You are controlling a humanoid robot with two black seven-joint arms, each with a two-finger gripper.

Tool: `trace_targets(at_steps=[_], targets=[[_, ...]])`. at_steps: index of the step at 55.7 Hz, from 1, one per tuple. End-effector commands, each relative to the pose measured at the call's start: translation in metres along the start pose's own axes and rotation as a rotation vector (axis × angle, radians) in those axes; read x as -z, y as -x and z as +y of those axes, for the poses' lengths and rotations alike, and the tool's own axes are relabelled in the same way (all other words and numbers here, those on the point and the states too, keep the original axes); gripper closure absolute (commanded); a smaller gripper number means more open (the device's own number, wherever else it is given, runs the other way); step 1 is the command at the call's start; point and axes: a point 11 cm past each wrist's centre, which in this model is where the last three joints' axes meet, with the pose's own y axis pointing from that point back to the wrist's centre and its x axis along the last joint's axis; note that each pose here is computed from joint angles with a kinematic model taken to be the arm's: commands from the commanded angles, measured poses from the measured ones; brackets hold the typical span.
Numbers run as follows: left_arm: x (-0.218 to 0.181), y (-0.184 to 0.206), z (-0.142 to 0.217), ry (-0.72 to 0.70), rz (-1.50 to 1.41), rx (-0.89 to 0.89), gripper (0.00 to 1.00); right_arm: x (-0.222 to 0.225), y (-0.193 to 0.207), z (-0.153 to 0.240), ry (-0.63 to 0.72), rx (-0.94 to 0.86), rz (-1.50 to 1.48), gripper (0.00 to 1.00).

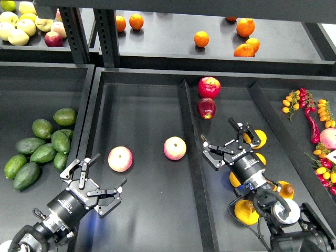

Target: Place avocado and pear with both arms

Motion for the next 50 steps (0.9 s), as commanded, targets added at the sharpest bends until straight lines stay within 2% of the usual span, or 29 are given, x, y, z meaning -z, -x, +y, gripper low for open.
trace_targets(at_steps=[1,9,25,39,50], targets=[[0.002,-0.003,0.001,-0.004,0.008,-0.009,0.01,0.004,0.010,0.002,-0.039,0.042,-0.028,0.00],[-0.002,0.003,-0.006,-0.002,-0.006,0.010,0.01,0.016,0.020,0.002,-0.088,0.071,-0.025,0.01],[-0.063,0.052,-0.041,0.135,-0.090,0.152,0.01,0.027,0.042,-0.012,-0.110,0.126,-0.037,0.00],[-0.088,0.088,-0.064,0.194,-0.128,0.248,0.01,0.026,0.034,-0.029,-0.079,-0.041,-0.122,0.00],[-0.090,0.091,-0.062,0.222,-0.126,0.260,0.00,0.020,0.034,-0.027,-0.062,-0.050,-0.130,0.00]])
